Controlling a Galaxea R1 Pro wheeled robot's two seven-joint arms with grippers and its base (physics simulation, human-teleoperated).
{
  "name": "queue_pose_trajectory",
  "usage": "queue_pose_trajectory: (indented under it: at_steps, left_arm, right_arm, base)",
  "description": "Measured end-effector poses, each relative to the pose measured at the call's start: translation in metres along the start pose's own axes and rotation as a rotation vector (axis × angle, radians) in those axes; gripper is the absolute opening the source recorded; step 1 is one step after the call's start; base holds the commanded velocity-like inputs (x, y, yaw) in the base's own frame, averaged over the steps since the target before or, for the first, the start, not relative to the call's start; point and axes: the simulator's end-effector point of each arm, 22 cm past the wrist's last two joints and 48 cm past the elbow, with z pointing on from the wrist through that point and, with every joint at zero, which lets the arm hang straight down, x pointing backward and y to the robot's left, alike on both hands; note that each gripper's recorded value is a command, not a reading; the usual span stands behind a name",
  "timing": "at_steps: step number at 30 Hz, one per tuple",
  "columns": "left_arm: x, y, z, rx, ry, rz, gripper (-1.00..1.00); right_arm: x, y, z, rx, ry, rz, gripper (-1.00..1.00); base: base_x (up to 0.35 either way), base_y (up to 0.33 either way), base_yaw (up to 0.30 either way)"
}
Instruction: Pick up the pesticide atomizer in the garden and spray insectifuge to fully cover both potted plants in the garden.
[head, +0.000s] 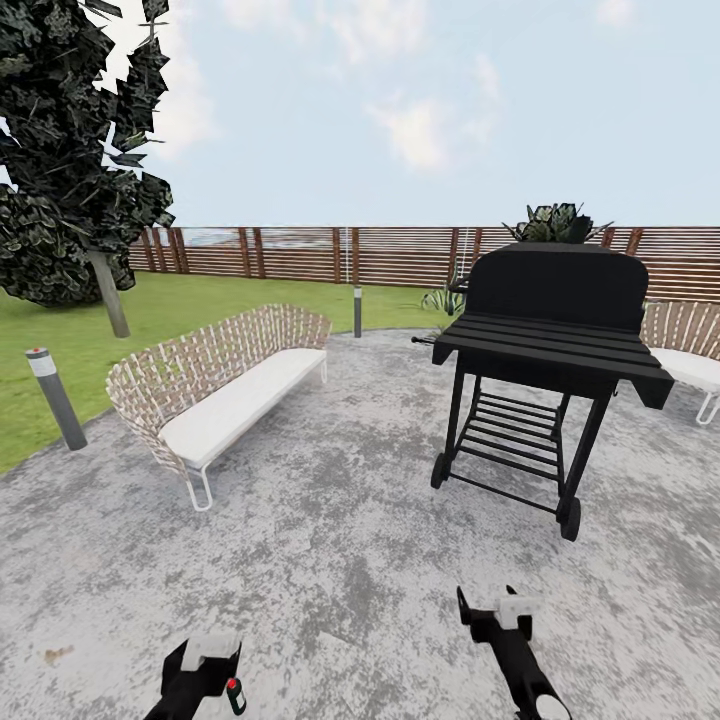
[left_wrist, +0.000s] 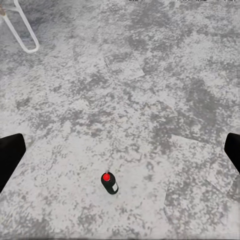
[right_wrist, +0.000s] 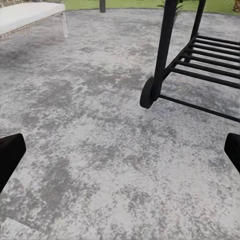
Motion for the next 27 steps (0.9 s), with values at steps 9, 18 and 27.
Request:
queue_pose_trajectory:
  at_steps: [9, 18, 27]
  left_arm:
    - [0.0009, 0.0001, -0.0008, -0.004, -0.002, -0.005, 1.0]
    - [0.0009, -0.0015, -0.0008, -0.001, -0.002, -0.004, 1.0]
    - [0.0007, -0.0029, -0.0009, -0.001, -0.002, -0.004, 1.0]
  right_arm:
    - [0.001, -0.0061, -0.0004, 0.004, 0.002, -0.008, 1.0]
    - [0.0012, -0.0053, -0.0005, 0.003, 0.002, -0.008, 1.0]
    - [0.0012, -0.005, -0.0006, 0.003, 0.002, -0.008, 1.0]
  base:
    - [0.0, 0.108, 0.0]
    - [0.0, 0.293, 0.0]
    - [0.077, 0.306, 0.0]
